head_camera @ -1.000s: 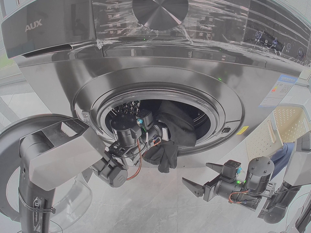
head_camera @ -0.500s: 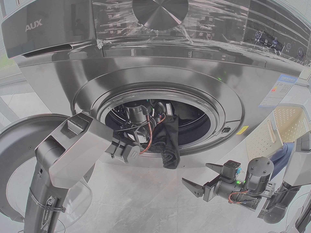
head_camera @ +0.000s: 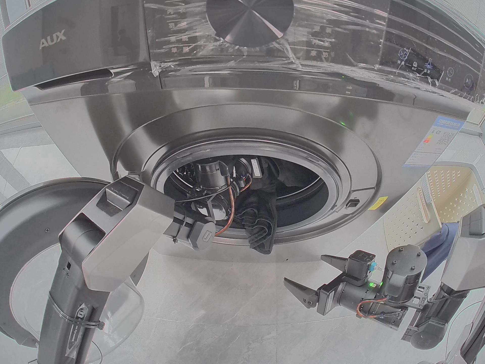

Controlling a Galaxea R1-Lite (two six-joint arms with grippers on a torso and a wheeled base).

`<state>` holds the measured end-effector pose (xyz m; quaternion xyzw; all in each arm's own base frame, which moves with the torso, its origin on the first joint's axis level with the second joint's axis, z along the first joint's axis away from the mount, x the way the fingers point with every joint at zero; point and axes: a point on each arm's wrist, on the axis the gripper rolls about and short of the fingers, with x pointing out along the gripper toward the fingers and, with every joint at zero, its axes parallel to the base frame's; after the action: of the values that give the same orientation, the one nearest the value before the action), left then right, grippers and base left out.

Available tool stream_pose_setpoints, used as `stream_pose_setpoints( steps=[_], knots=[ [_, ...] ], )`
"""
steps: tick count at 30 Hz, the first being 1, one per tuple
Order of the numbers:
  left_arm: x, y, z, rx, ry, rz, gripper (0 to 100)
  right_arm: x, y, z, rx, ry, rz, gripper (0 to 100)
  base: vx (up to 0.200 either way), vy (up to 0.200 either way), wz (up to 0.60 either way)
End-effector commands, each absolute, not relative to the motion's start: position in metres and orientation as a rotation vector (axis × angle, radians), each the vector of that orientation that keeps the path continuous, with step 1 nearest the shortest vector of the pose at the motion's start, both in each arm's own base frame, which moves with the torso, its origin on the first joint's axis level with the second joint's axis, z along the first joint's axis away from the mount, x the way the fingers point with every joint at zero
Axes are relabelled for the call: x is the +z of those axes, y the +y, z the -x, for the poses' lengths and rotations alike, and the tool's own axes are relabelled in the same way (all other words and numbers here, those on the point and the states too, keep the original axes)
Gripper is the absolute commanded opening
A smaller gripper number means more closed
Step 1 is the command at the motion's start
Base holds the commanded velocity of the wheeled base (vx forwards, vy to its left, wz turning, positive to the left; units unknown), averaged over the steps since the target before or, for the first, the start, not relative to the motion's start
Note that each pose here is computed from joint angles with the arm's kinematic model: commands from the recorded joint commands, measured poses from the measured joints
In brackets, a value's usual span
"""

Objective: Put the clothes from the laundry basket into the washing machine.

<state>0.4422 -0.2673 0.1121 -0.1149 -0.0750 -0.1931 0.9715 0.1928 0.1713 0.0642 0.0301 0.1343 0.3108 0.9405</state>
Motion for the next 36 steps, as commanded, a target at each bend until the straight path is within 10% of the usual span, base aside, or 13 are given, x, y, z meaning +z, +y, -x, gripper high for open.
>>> stream_pose_setpoints(
  steps=[1, 18, 19, 36],
  knots=[
    [0.111, -0.264, -0.427, -0.397, -0.086, 0.217, 100, 0.064, 0.171, -0.193, 0.634, 0.276, -0.060, 100, 0.000, 0.000, 0.00],
    [0.063, -0.258, -0.404, -0.436, 0.144, 0.125, 100, 0.058, 0.174, -0.193, 0.641, 0.296, -0.054, 100, 0.000, 0.000, 0.00],
    [0.062, -0.258, -0.405, -0.435, 0.147, 0.124, 0, 0.058, 0.174, -0.193, 0.641, 0.296, -0.053, 100, 0.000, 0.000, 0.00],
    [0.102, -0.281, -0.447, -0.398, -0.083, 0.323, 0, 0.060, 0.175, -0.194, 0.642, 0.285, -0.058, 100, 0.000, 0.000, 0.00]
  ],
)
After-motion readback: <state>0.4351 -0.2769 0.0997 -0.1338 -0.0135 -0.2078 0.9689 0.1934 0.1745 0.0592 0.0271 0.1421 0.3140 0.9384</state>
